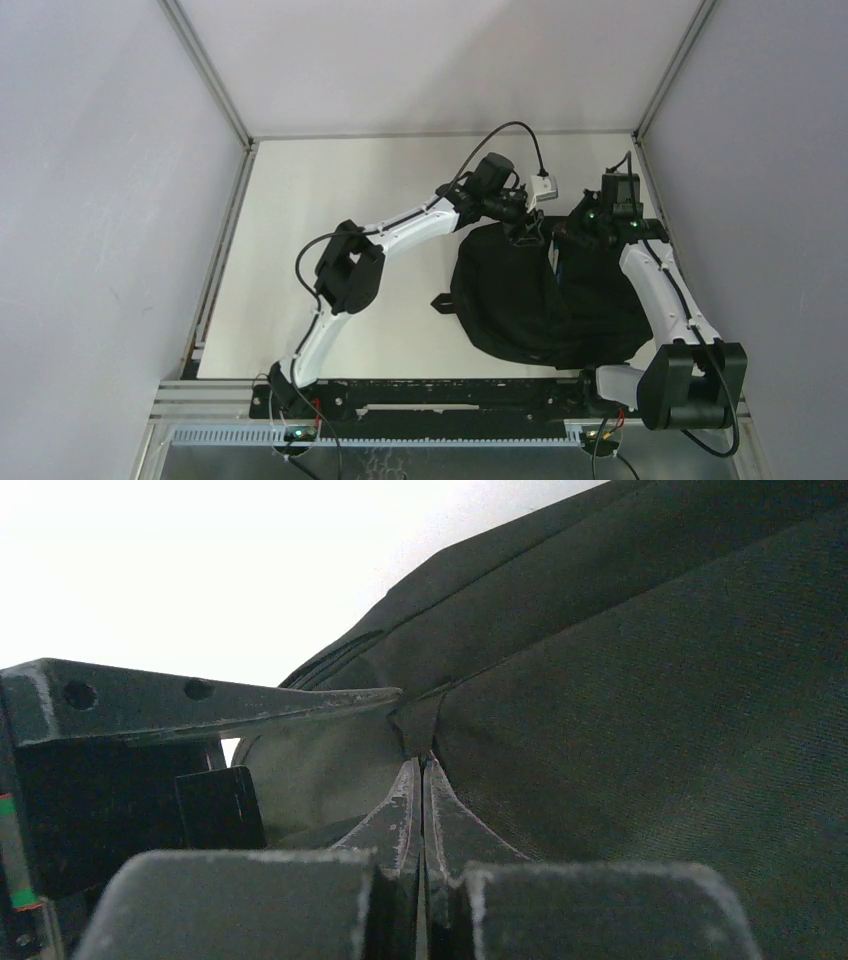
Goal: Pack the student bag
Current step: Zip the student bag at the center of the board.
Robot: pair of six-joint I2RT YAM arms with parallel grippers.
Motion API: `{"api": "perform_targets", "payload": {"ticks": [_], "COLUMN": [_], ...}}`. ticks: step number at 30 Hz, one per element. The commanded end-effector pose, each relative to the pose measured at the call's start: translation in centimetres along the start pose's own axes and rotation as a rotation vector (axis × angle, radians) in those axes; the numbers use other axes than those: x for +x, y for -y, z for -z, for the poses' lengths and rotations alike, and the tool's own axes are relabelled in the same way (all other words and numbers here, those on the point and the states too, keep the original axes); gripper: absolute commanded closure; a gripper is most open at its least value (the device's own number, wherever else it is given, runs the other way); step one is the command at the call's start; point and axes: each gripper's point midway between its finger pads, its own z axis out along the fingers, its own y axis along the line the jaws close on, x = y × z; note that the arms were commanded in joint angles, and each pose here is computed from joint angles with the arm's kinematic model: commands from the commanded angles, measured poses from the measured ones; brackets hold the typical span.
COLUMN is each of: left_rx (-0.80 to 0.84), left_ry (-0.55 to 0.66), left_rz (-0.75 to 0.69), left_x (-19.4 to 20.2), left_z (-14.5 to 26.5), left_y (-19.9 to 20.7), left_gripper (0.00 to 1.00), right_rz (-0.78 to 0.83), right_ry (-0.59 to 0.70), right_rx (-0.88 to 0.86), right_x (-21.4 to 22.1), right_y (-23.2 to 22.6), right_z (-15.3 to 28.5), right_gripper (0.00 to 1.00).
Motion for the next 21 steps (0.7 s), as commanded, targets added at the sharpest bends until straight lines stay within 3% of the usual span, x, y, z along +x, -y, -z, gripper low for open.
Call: {"api": "perform_targets", "payload": {"ticks": [1, 10, 12, 14, 21], "left_rx": [0.034, 0.034, 0.026, 0.016, -0.007], "left_ry": [0.053, 0.095, 0.108, 0.113, 0.143], "left_rz": [-0.062, -0.005, 0.006, 0.015, 0.061], "left_x": [-2.4, -3.2, -3.5, -3.8, -4.1], "left_z": [0.5, -0.4, -0.4, -0.4, 0.6], "left_y": [-0.2, -0.7, -0.9, -0.9, -1.2], "left_gripper": [0.46, 0.6, 0.74, 0.98, 1.0], "right_rz": [0.011, 0.01, 0.009, 0.008, -0.012], "right_ry": [0.042, 0.037, 0.034, 0.032, 0.032], "right_rx": [-0.022, -0.012, -0.003, 0.007, 0.053], "right_x": [-1.0, -0.8, -0.8, -0.7, 0.9], "right_y": [-0.2, 0.1, 0.3, 0.5, 2.2], "right_z": [1.3, 1.5, 1.5, 1.5, 1.9], "right_gripper": [1.0, 1.0, 1.0, 1.0, 1.0]}}
